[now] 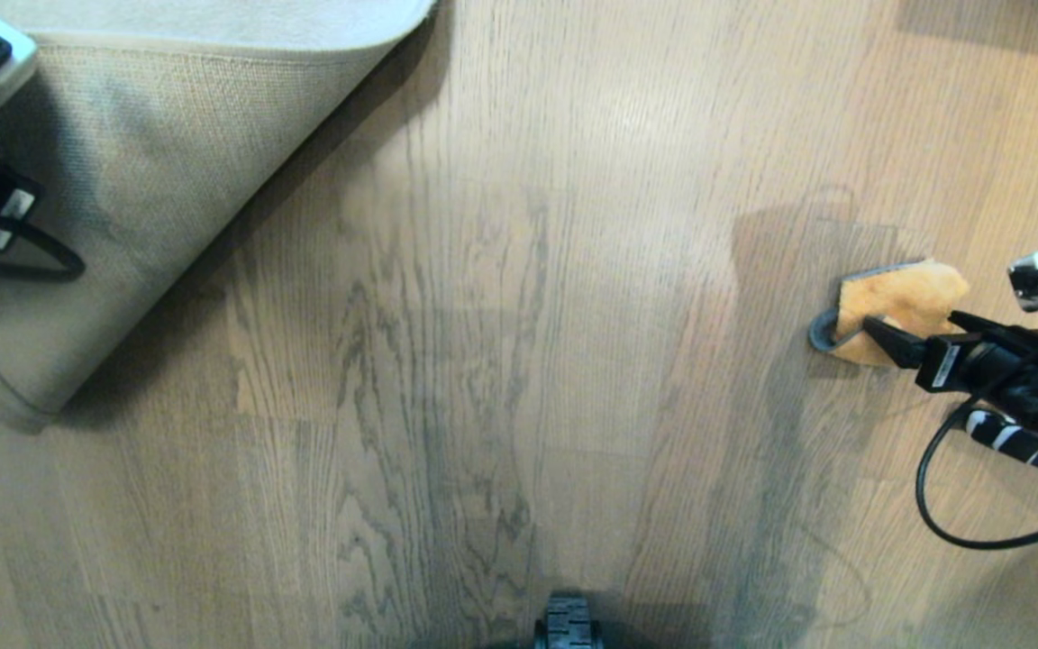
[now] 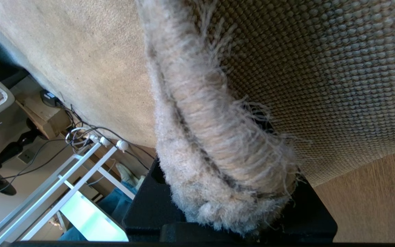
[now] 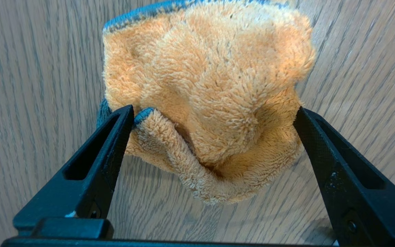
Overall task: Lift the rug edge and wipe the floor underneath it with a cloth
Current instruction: Pick up the rag
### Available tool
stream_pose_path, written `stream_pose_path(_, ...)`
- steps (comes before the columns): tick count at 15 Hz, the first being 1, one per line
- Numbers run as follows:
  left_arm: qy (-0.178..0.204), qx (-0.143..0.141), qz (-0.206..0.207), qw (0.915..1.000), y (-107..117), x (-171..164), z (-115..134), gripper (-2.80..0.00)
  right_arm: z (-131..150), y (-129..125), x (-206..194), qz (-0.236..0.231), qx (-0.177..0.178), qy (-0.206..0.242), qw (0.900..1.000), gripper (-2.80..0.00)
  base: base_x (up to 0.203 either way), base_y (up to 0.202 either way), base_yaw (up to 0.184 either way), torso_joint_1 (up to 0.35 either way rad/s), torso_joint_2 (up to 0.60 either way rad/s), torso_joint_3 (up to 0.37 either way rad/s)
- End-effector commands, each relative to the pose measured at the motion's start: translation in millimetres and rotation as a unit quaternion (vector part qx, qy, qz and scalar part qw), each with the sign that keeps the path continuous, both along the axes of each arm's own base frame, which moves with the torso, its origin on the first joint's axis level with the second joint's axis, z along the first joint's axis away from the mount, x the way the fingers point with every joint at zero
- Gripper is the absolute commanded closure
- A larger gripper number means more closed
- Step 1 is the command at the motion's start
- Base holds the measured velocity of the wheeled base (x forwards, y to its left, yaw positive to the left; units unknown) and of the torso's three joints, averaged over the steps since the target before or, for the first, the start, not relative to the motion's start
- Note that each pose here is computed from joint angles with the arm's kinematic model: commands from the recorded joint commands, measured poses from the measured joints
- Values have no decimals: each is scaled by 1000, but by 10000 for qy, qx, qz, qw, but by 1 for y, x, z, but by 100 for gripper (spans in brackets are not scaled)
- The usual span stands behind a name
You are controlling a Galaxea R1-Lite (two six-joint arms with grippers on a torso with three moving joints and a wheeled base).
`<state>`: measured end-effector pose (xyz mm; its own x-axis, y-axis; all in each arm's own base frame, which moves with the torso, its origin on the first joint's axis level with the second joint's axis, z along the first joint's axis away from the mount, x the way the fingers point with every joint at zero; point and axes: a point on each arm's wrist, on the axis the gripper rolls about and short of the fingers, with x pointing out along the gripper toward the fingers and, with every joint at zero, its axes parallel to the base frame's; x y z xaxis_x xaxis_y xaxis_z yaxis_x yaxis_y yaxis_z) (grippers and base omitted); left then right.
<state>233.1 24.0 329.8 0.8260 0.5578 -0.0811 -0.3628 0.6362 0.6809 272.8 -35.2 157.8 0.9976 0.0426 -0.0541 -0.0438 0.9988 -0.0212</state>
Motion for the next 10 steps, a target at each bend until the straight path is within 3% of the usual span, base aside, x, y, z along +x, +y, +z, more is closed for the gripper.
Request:
stream_pose_path(1, 27, 16, 14, 10000, 0, 2, -1, 0, -2, 1, -1, 45, 1, 15, 10000, -280, 0, 0, 0, 0, 0, 0)
stream_pose_path(7, -7, -47, 20, 10000, 0, 2, -1, 0, -2, 1, -1, 64, 2, 15, 10000, -280, 0, 0, 0, 0, 0, 0)
stream_pose_path(8, -11, -54, 14, 10000, 0, 2, -1, 0, -2, 1, -1, 65, -6, 16, 10000, -222, 0, 0, 0, 0, 0, 0)
stream_pose_path(9, -5, -47, 16, 10000, 0, 2, -1, 0, -2, 1, -1, 65, -6, 17, 10000, 0, 0, 0, 0, 0, 0, 0)
stream_pose_path(10, -7, -47, 18, 10000, 0, 2, -1, 0, -2, 1, 0, 64, 1, 13, 10000, 0, 0, 0, 0, 0, 0, 0)
